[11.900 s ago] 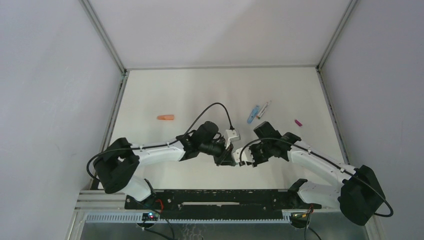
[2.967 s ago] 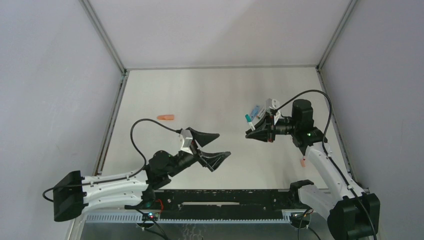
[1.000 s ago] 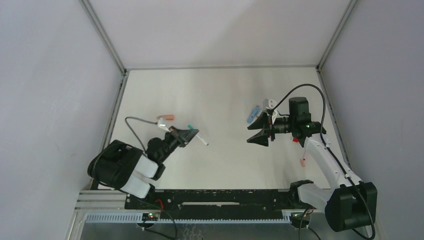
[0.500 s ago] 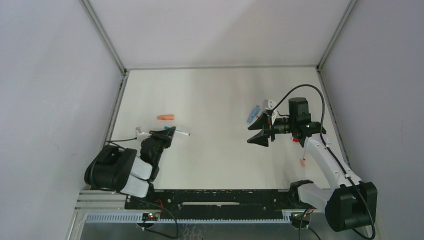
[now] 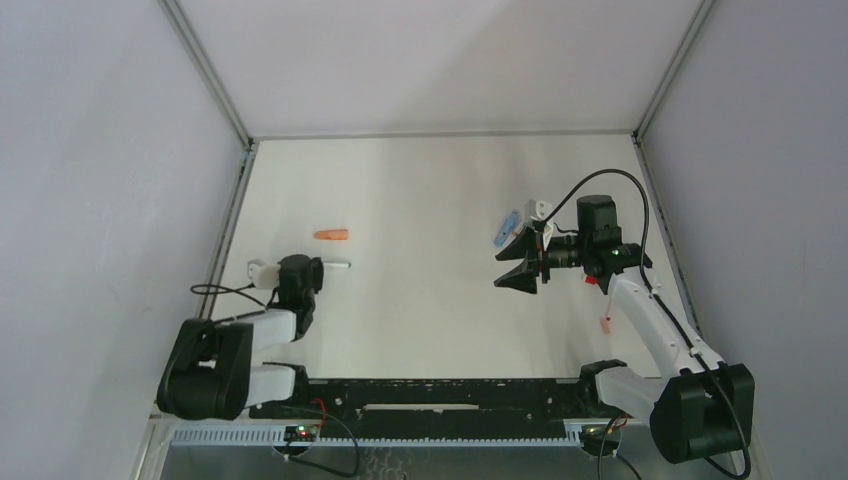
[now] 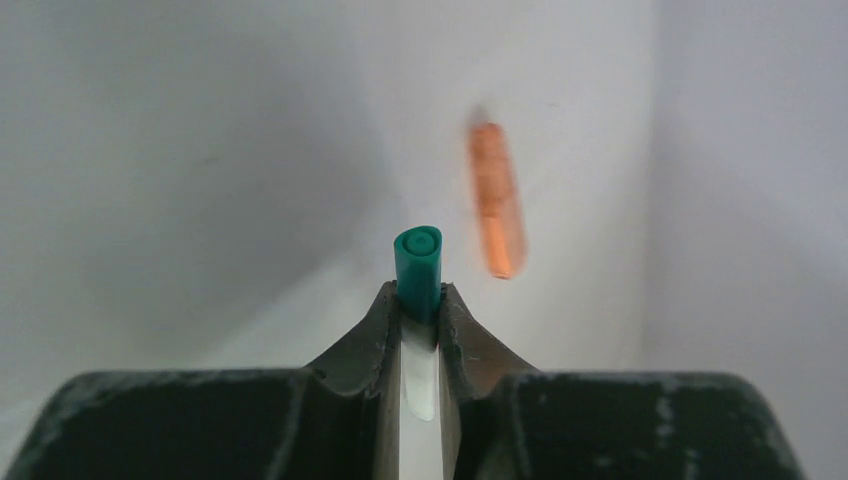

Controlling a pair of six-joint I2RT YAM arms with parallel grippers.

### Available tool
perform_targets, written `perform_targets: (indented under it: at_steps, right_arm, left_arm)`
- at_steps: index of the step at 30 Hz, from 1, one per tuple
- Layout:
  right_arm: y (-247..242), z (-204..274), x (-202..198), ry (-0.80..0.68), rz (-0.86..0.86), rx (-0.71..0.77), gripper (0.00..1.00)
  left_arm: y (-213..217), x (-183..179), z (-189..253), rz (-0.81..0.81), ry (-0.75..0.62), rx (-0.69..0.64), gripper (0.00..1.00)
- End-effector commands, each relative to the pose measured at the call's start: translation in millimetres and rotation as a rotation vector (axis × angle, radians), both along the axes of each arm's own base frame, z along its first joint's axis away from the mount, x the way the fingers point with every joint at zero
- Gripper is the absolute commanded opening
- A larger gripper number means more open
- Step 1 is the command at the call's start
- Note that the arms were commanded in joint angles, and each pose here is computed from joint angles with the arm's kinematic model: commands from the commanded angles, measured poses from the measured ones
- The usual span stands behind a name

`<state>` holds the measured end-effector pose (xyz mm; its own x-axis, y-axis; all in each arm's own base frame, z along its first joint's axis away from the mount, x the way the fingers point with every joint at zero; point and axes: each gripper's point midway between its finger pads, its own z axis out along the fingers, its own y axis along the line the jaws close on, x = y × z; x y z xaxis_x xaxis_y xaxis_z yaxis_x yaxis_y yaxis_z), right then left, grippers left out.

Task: Insert the pens into the pen caps
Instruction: Place the pen at the center of the board.

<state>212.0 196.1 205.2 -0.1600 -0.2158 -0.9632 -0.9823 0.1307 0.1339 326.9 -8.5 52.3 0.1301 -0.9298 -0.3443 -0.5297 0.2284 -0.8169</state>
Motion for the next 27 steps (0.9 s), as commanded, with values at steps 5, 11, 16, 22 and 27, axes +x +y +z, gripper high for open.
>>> perform_targets:
  at_steps: [5,11,16,22,27]
  right_arm:
    - [2.1,18.2,0.5,-0.086,0.022,0.013,0.68]
    - [2.0,16.8,0.9,-0.082,0.021,0.010,0.69]
    - [0.0,16.5,2.4,-0.089,0.011,0.005,0.68]
    - [-8.9,18.4,7.3,-0.122,-0.027,-0.010,0.68]
    - [-24.3,26.5,13.3,-0.160,-0.088,-0.008,0.68]
  left_arm:
    - [-1.1,23.1,-12.8,-0.001,0.025,-0.048,0.18]
    - [-2.3,36.3,-16.4,-0.020,0.006,-0.060,0.45]
    - [-9.4,46.6,-7.1,-0.075,-0.064,-0.098,0.52]
    - [-24.1,35.2,20.6,-0.215,-0.144,-0.036,0.55]
    - [-53.0,8.6,60.1,-0.486,-0.255,0.147,0.59]
